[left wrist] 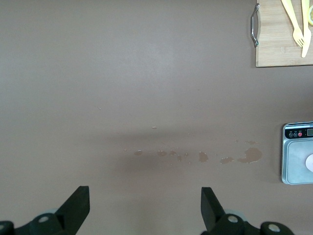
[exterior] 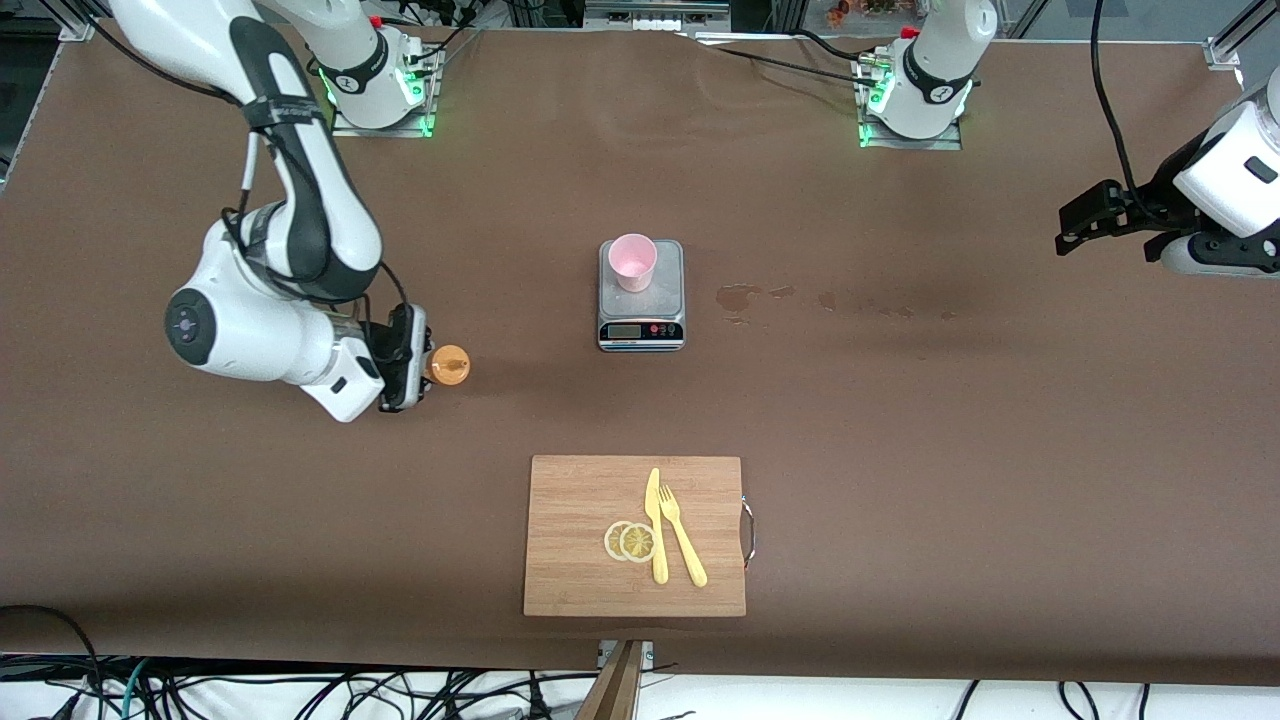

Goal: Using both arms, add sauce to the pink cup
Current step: 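Carry the squeeze bottle with the right gripper over the pink cup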

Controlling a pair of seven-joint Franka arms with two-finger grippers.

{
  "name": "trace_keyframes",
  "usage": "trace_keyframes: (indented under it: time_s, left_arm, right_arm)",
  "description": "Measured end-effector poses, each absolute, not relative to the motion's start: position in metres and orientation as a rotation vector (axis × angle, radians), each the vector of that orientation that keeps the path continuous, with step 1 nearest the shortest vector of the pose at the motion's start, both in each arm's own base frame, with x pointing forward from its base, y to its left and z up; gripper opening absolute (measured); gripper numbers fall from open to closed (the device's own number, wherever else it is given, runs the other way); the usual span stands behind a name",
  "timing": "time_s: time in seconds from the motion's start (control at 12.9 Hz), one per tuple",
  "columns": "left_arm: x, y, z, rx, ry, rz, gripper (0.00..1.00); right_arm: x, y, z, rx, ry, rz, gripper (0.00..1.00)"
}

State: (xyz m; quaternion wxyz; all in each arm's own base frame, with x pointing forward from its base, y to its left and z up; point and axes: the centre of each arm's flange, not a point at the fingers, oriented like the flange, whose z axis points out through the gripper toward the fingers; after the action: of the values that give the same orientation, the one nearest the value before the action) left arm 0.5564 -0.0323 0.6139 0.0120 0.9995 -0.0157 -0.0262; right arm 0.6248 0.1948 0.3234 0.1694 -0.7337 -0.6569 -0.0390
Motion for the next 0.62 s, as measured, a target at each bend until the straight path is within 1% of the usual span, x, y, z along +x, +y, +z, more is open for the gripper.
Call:
trace_keyframes:
  time_s: [0.39,0.62]
  left_arm:
    - [0.556,-0.032,0.614,3.116,-0.048,-0.082,1.0]
    - [0.556,-0.032,0.614,3.116,-0.048,-0.082,1.0]
  right_arm:
    - [0.613,0.226,0.329,-2.16,-1.91,-0.009,0.35]
    - [0.599,0.255,0.328,-2.221,-1.959,0.092,0.35]
